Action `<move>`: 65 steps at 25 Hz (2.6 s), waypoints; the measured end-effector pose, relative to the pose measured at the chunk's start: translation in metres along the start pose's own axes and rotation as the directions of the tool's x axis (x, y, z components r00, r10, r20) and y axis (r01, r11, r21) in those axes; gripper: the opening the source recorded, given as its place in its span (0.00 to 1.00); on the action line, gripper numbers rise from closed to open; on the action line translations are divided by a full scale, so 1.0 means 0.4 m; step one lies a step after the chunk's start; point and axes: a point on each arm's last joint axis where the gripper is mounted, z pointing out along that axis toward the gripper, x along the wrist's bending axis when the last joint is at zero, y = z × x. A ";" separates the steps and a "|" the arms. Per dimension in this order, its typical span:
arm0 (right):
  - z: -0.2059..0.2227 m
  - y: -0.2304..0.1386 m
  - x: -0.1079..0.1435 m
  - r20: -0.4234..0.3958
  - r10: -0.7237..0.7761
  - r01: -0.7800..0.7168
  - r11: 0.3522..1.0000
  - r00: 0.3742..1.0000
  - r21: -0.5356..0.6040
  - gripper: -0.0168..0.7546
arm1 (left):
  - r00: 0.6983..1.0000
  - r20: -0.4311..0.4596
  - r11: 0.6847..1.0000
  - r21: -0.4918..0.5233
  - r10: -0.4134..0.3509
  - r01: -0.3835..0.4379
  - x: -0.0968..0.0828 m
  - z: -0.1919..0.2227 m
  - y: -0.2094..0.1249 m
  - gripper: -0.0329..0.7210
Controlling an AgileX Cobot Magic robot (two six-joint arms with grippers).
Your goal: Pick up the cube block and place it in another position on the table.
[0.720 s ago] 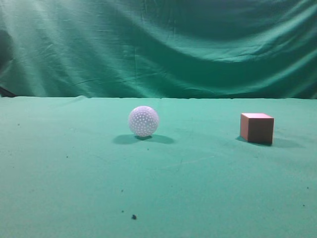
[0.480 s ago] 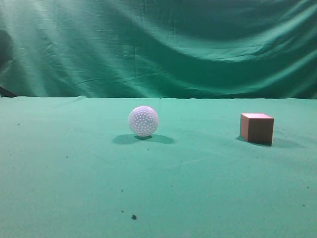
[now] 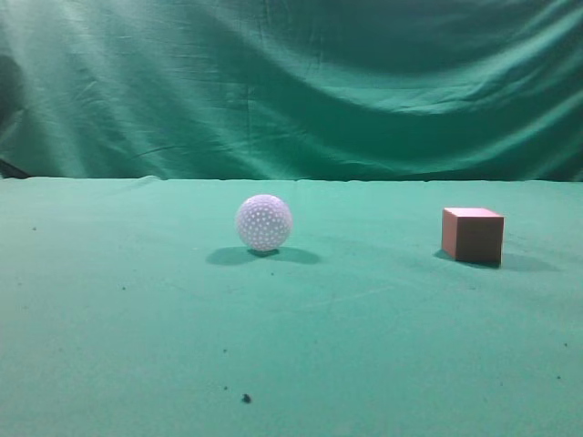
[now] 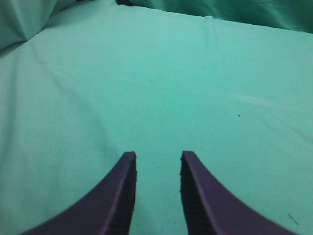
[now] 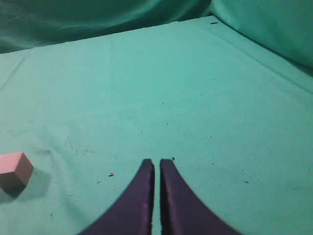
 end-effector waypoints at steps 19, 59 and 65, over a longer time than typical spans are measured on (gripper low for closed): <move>-0.061 0.225 0.039 -0.118 0.091 -0.126 0.936 0.989 -0.329 0.02 | 1.000 0.000 1.000 0.000 0.000 0.000 0.000 0.000 0.000 0.39; 0.437 0.245 0.405 -0.478 -0.236 0.531 0.287 0.846 0.797 0.84 | 1.000 0.000 1.000 0.000 0.000 0.000 0.000 0.000 0.000 0.39; 0.496 0.193 0.425 -0.468 -0.215 0.514 0.310 0.857 0.800 0.86 | 1.000 0.000 1.000 0.000 0.000 0.000 0.000 0.000 0.000 0.39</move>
